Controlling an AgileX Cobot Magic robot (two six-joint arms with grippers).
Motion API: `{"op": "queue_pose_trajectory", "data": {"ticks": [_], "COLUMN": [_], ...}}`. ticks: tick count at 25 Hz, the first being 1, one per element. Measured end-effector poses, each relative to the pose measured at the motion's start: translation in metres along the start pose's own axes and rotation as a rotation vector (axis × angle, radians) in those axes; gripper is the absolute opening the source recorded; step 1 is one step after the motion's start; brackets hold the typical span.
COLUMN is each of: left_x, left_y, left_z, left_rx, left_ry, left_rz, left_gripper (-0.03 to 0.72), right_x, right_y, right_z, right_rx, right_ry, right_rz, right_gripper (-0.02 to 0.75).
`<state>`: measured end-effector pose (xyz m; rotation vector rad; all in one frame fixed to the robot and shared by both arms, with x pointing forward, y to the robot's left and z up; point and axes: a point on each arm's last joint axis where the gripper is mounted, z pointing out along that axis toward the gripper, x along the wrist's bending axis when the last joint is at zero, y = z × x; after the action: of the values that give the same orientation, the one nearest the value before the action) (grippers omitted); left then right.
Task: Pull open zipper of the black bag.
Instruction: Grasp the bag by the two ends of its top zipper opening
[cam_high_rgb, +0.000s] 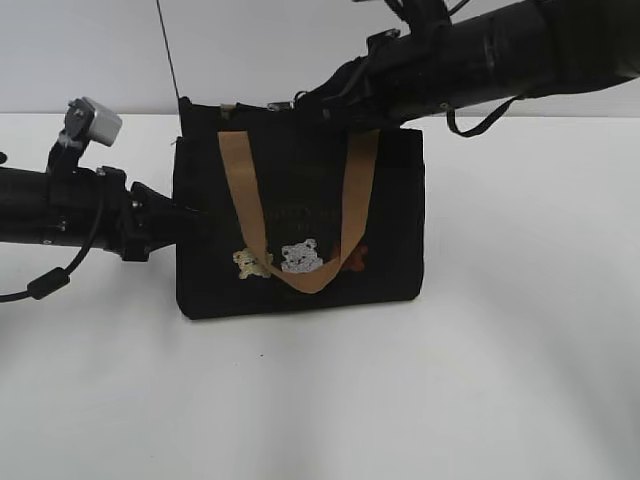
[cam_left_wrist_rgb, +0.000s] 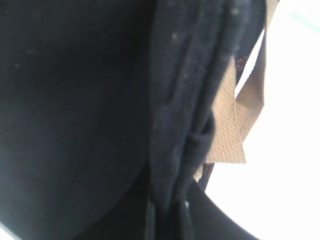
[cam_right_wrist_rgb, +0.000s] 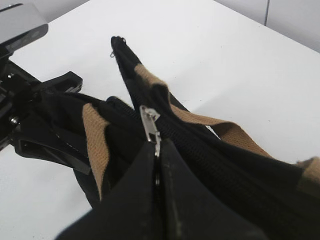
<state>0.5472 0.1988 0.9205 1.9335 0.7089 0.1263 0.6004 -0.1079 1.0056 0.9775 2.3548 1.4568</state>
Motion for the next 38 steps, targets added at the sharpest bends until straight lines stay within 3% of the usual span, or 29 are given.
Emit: {"op": "queue_pose_trajectory", "data": {"ticks": [9, 21, 32, 38], "left_x": [-0.001, 0.0, 0.001, 0.001], "left_y": [0.0, -0.001, -0.001, -0.001], "left_z": [0.0, 0.001, 0.001, 0.001], "left_rx": [0.001, 0.009, 0.012, 0.012], "left_ry": [-0.004, 0.007, 0.012, 0.012], "left_rz": [0.002, 0.003, 0.002, 0.002], "left_gripper": [0.025, 0.024, 0.024, 0.024], "right_x": [-0.004, -0.06, -0.091, -0.091], "right_y": [0.006, -0.008, -0.018, -0.019], "right_z": [-0.024, -0.059, -0.089, -0.09], "right_rx": [0.014, 0.075, 0.101, 0.105], "right_ry": [0.073, -0.08, -0.154, -0.148], "right_rz": [0.055, 0.11, 0.146, 0.153], "right_gripper": [-0.015, -0.015, -0.015, -0.015]}}
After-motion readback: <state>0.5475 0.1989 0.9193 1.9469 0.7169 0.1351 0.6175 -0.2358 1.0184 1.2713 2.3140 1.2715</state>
